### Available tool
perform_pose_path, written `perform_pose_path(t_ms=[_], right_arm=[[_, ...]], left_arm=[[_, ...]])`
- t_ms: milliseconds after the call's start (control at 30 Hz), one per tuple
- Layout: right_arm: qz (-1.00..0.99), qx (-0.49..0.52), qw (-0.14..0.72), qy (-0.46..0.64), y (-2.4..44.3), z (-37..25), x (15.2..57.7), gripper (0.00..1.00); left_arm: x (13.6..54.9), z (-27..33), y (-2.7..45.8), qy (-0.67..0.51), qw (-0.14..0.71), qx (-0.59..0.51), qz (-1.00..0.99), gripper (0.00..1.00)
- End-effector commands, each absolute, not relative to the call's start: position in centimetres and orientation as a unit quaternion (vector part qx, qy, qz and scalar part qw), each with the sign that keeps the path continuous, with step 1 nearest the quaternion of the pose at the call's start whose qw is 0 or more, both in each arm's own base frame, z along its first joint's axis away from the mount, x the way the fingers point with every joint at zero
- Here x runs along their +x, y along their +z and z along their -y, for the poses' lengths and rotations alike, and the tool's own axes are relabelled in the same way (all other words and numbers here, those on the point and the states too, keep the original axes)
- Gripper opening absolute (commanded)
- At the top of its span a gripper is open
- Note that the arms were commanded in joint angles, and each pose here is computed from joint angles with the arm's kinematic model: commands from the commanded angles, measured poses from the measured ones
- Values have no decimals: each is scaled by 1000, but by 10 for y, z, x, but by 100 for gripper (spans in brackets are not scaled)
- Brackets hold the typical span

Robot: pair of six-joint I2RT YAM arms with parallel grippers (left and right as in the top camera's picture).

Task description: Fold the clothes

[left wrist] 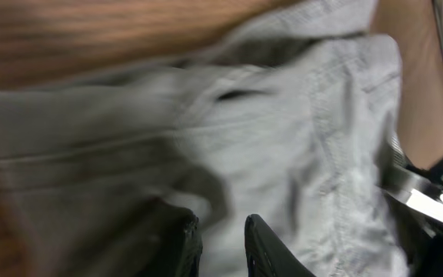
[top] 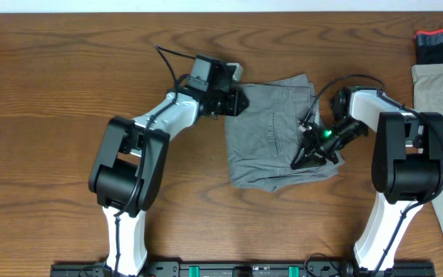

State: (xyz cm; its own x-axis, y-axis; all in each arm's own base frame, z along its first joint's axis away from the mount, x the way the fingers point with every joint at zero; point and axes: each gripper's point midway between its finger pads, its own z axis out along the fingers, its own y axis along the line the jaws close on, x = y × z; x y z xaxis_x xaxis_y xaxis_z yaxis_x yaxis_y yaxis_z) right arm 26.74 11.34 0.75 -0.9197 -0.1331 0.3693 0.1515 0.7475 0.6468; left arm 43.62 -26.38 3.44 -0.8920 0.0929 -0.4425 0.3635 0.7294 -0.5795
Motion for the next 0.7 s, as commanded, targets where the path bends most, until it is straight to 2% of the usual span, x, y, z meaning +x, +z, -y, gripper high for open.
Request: perform_pose_path(t_ms=[0,167,300,467,667], right_arm=[[919,-25,220,-325,-3,-104,257,1],[921,-33,221,-319,-7,-103,256,1],[929,-44,228,-288,-12,-95,254,1],[933,-51,222,-279,-15,-92,258,1],[941,-60,185,-277,-4,-91,273,1]], left_arm=[[445,244,10,-329,193,116,-917,23],[448,232,-13,-323,181,100,-924,23],[459,217,-10,-306,196,87,-927,24],[476,200,25,-307,225,74,-922,29],[475,187,98,-309,267,74,-910,35]])
